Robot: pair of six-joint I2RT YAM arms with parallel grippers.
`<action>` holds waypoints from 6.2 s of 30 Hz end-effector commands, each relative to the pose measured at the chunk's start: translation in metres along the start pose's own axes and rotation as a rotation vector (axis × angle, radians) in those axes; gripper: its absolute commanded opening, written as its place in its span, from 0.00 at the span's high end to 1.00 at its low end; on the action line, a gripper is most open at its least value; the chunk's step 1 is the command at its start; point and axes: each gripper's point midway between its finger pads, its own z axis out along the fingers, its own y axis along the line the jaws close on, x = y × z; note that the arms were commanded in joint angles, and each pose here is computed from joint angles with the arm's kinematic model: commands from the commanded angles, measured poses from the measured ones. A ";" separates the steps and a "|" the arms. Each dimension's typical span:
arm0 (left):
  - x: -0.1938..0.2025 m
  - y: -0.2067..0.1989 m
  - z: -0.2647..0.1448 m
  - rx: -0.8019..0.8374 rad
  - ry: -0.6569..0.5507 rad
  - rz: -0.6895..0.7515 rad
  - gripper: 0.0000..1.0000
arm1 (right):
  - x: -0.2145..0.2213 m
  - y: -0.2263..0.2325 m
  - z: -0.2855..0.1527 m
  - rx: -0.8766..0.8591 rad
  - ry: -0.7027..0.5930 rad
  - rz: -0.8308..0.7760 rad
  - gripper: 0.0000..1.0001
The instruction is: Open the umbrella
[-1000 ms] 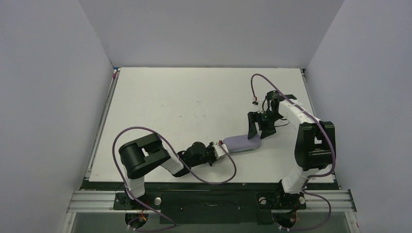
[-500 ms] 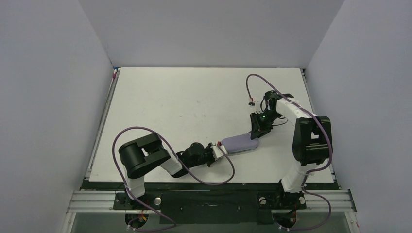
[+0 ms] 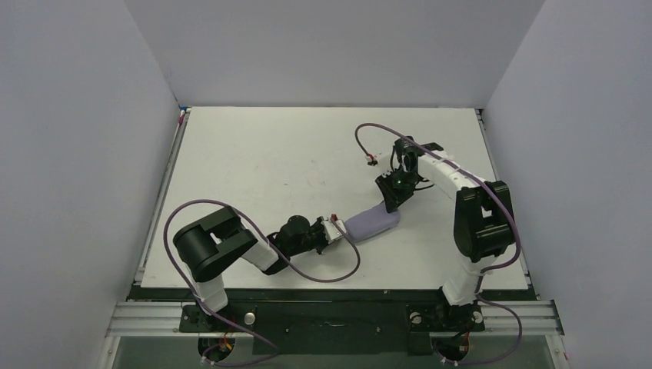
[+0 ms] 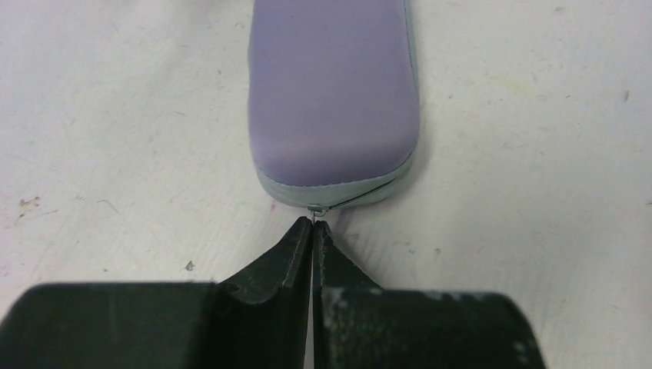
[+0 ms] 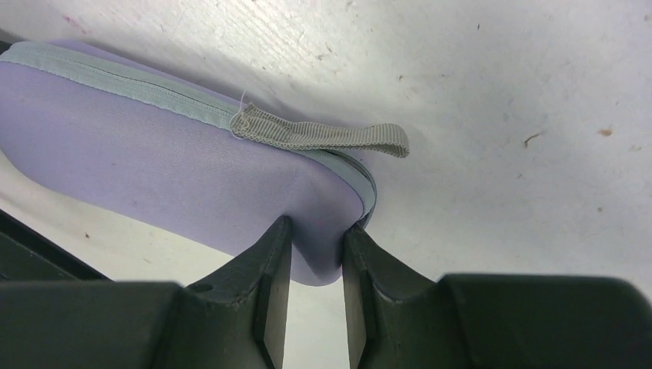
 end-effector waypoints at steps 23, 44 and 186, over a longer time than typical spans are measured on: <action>-0.022 -0.022 0.008 0.058 -0.065 0.054 1.00 | -0.108 -0.007 -0.062 -0.042 -0.314 0.158 0.35; -0.024 -0.032 0.024 0.042 -0.053 0.011 1.00 | -0.044 0.058 0.009 -0.299 -0.116 0.438 0.43; -0.015 0.099 0.000 -0.148 0.039 -1.361 0.49 | -0.047 0.075 -0.011 0.117 -0.123 0.058 0.25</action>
